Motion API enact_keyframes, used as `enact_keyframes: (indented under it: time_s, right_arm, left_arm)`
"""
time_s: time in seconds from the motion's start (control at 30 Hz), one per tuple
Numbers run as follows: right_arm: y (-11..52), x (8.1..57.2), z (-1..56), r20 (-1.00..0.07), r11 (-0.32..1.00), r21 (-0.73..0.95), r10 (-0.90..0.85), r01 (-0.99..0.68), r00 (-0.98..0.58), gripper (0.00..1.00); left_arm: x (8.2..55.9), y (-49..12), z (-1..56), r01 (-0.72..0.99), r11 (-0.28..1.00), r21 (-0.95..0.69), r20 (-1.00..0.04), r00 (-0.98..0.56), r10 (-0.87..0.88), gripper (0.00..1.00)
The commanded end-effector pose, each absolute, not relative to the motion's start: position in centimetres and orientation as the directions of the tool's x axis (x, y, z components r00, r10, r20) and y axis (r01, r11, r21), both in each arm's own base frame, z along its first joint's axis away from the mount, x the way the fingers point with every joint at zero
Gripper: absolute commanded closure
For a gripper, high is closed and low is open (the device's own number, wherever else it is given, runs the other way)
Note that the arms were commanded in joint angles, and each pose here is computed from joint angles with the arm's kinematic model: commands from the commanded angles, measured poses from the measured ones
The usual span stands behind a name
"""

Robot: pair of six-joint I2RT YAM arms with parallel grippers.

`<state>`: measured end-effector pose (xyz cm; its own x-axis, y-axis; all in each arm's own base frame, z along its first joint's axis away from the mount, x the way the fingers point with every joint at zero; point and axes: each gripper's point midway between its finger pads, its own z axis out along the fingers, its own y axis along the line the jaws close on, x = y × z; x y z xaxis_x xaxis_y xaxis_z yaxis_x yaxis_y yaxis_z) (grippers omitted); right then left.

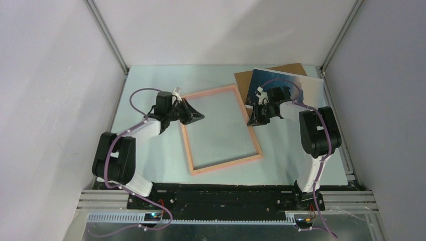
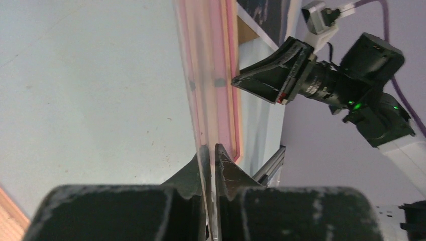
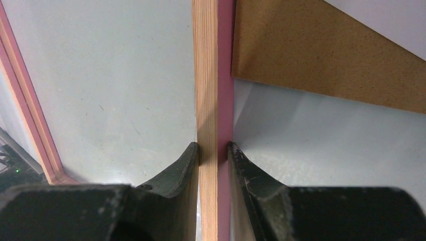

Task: Put the photo into the frame

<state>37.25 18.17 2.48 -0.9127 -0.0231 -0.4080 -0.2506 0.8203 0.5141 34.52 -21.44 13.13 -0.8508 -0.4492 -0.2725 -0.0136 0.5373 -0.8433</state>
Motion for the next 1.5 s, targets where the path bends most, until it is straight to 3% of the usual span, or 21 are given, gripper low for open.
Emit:
enact_keyframes:
  time_s: [0.0, 0.37, 0.6, 0.93, 1.17, 1.3, 1.47]
  right_arm:
    - [18.5, 37.6, 3.2, -0.419, 0.815, 0.517, -0.024, -0.261, -0.907, 0.79]
    - [18.6, 37.5, 3.3, -0.415, 0.811, 0.524, -0.023, -0.26, -0.91, 0.79]
    - [18.5, 37.5, 3.3, -0.414, 0.811, 0.525, -0.022, -0.258, -0.91, 0.79]
    - [18.7, 37.3, 3.3, -0.403, 0.8, 0.543, -0.017, -0.254, -0.915, 0.76]
    - [18.8, 37.3, 3.0, -0.395, 0.8, 0.545, -0.019, -0.251, -0.918, 0.75]
    - [18.8, 37.2, 2.9, -0.393, 0.799, 0.546, -0.021, -0.252, -0.919, 0.75]
    - [18.8, 37.1, 2.8, -0.39, 0.8, 0.546, -0.022, -0.25, -0.921, 0.75]
  left_arm:
    - [35.2, -21.3, 12.6, 0.034, 0.598, -0.8, -0.343, -0.844, -0.411, 0.86]
    - [35.8, -20.1, 10.2, 0.025, 0.693, -0.72, -0.385, -0.846, -0.37, 0.73]
    - [36.1, -19.8, 8.8, 0.006, 0.732, -0.681, -0.382, -0.856, -0.348, 0.74]
    - [36.4, -19.8, 7.1, -0.019, 0.757, -0.653, -0.359, -0.873, -0.331, 0.99]
    - [36.2, -20.2, 6.6, -0.025, 0.767, -0.641, -0.354, -0.877, -0.325, 1.0]
    - [36.4, -20.2, 6.6, -0.026, 0.771, -0.636, -0.357, -0.876, -0.324, 0.92]
    - [36.4, -20.2, 6.7, -0.022, 0.772, -0.635, -0.361, -0.875, -0.322, 0.73]
